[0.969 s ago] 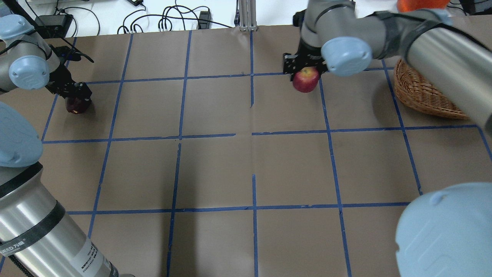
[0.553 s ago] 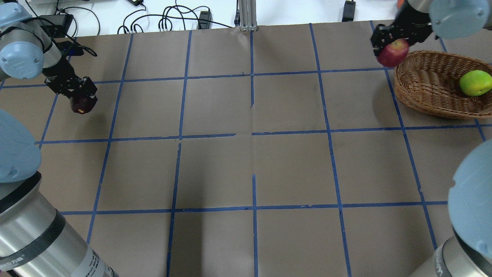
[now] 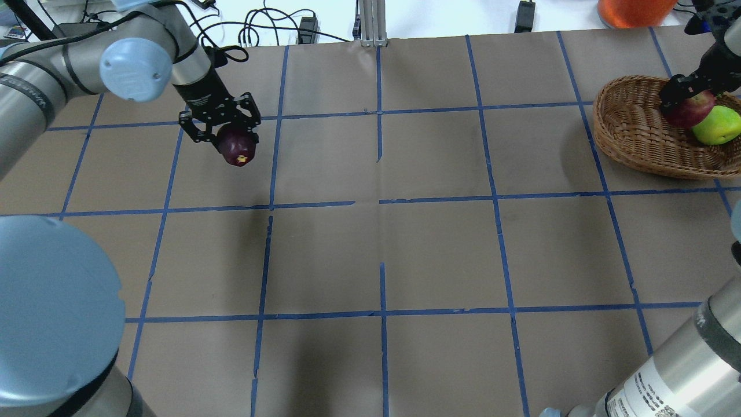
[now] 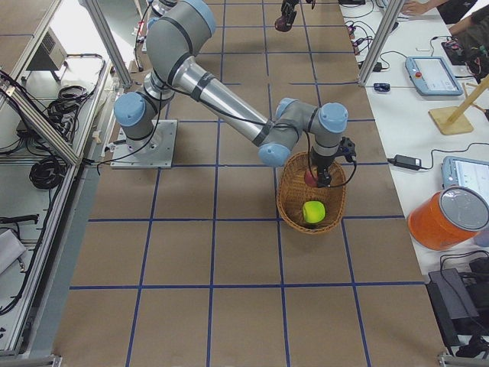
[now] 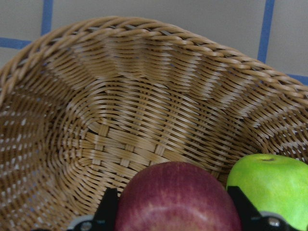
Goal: Put all apples into basket
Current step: 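Carry the dark apple to the center and release it with the left gripper, then move the right gripper to the dark apple while the left gripper withdraws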
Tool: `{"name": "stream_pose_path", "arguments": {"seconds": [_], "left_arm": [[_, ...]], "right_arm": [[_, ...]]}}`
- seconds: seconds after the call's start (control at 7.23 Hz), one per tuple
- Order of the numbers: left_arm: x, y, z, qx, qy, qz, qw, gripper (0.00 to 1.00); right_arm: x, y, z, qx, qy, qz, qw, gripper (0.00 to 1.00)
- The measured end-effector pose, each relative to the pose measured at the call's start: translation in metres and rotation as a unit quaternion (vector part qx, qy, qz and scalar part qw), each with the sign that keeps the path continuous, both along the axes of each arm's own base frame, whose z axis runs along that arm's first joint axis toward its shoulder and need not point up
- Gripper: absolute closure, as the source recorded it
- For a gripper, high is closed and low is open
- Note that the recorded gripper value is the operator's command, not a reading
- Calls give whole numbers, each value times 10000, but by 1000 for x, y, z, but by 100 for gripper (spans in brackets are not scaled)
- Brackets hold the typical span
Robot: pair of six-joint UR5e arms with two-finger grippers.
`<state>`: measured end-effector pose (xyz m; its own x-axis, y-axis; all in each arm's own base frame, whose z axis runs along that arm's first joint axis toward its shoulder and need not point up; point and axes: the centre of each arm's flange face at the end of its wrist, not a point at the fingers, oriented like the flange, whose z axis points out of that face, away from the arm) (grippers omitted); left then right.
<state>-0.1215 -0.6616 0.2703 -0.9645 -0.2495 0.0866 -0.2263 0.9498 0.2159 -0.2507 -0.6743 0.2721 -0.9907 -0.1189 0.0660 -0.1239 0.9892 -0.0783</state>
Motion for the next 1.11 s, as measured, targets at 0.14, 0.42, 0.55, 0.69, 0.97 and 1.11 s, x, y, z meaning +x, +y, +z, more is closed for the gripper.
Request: {"name": "stream_pose_path", "arguments": {"seconds": [0.14,0.42,0.55,0.69,0.97,1.11], "left_arm": [[-74,15,-15,-40,-80,174,9998,72],[-190,62,-64,-333,-90,124,9993,33],[-215,86,-78,-426,-62,-3,9991,0],[-223,100,-78,-478,-27,-56,9988,0],[-212,102,-48,-539,98,88,9985,0],[-197,104,-16,-468,54,163,9988,0]], "right_arm": [[-16,4,-8,-31,-7,-89,10000,0],[-16,3,13,-166,52,-125,9998,0],[5,-1,33,-205,52,-129,9997,0],[34,-5,53,-240,33,-157,9996,0],[105,-10,86,-310,-21,-178,9994,0],[144,-9,90,-240,-136,-290,9992,0]]}}
